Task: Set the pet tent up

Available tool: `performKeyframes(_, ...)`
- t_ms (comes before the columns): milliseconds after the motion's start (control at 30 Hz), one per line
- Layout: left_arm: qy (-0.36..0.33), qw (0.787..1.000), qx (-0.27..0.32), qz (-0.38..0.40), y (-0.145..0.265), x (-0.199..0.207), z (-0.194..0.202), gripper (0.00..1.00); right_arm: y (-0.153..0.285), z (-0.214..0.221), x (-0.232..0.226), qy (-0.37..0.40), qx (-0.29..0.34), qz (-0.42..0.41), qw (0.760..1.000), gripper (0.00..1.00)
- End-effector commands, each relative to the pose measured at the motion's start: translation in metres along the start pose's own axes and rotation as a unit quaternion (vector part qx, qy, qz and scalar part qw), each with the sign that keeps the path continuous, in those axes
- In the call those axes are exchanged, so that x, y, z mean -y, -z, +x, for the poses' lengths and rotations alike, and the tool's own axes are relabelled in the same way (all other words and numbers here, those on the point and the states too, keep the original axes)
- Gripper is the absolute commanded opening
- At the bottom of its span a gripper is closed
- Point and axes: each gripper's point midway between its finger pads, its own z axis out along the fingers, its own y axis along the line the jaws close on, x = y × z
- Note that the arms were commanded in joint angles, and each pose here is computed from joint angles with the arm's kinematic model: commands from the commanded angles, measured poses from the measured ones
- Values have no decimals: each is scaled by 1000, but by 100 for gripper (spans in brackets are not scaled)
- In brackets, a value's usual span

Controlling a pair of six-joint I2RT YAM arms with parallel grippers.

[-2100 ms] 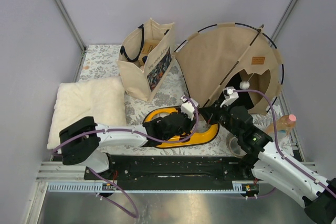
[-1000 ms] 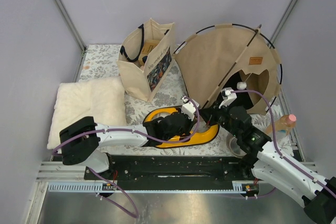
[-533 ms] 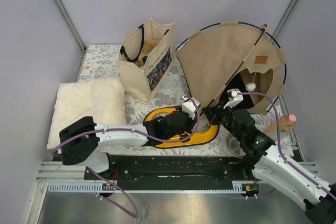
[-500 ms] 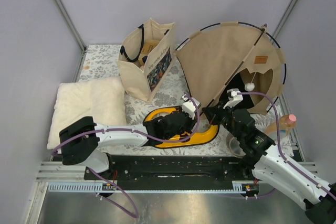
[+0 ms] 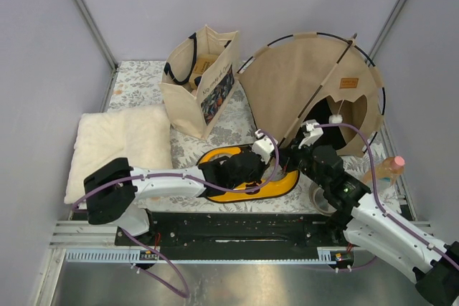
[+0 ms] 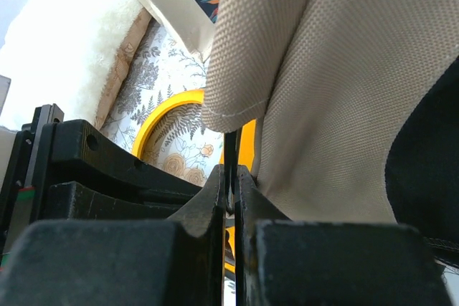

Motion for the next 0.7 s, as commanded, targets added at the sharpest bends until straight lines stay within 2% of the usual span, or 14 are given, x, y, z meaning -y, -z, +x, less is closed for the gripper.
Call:
performKeyframes(0,21,998,53,33,0,24,-44,4,-1,8,6,-4,-12,8,1000,0)
performKeyframes(133,24,998,45,34,-1,23,-36,15,-1,7,1,-19,-13,-1,1000,0)
performKeyframes(433,41,998,46,30,7,17,-22,26,-3,8,-4,-46,-20,-4,999,0)
performKeyframes(667,51,997,51,30,17,10,-12,41,4,-20,-9,-67,9,12,998,0)
